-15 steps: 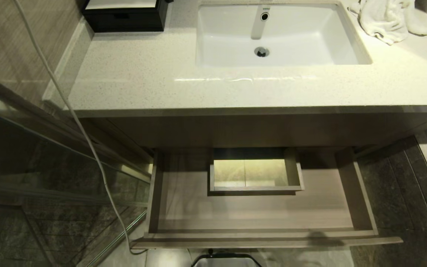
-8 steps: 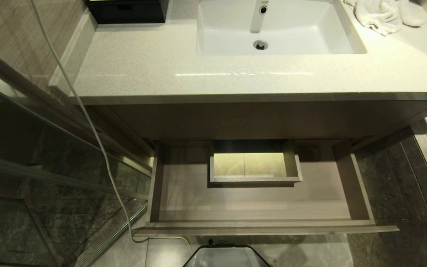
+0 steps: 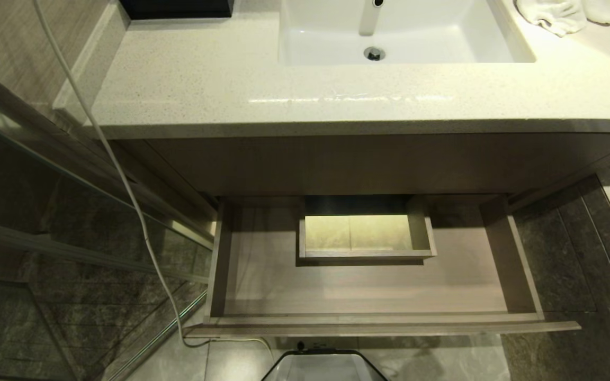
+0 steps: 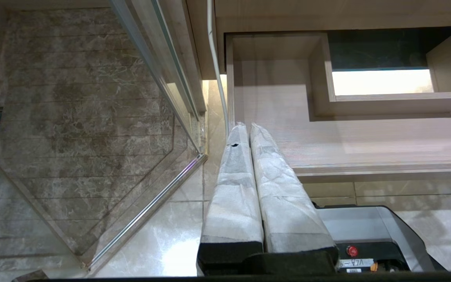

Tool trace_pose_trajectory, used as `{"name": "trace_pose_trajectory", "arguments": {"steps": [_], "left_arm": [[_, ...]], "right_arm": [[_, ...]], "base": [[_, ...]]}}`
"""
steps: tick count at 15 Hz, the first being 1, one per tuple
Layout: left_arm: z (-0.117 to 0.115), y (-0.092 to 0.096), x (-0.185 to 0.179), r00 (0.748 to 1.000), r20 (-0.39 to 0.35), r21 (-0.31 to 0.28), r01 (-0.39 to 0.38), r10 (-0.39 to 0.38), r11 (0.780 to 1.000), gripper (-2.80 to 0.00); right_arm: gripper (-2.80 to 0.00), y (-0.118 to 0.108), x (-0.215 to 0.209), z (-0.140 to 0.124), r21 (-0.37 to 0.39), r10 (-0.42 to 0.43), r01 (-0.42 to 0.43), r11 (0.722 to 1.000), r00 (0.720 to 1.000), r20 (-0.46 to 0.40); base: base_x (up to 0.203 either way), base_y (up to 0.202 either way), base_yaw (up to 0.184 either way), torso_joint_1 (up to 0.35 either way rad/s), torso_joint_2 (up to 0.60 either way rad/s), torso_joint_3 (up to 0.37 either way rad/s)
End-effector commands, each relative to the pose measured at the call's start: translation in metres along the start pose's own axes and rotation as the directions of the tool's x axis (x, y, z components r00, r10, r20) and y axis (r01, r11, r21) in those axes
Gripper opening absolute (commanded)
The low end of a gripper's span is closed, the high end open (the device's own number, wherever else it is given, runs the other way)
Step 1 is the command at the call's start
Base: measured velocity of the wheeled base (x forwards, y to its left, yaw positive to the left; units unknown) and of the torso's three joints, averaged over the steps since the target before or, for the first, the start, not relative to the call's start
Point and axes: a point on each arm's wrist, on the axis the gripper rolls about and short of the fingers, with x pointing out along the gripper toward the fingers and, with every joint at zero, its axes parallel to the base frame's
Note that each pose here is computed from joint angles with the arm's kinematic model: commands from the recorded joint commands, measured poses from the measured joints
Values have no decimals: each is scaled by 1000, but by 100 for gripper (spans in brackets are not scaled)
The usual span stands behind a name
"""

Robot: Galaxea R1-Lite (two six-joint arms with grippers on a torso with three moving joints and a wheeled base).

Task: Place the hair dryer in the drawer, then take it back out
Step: Put it into the drawer

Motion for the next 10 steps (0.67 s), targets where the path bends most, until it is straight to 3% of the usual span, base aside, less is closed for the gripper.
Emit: {"name": "trace_pose_trajectory", "arguments": {"steps": [1,10], "left_arm": [[0,0,0,1000,-1,0,1,-1,1000,-280],[0,0,0,1000,-1,0,1,-1,1000,-280]], "right_arm": [[-280,3,-1,-6,-2,-3,3,1000,1000,-2],[-280,11,2,-17,-7,4,-4,1000,1000,-17]], "base": [[0,0,0,-139,300,159],[0,0,0,-164,337,172]]}}
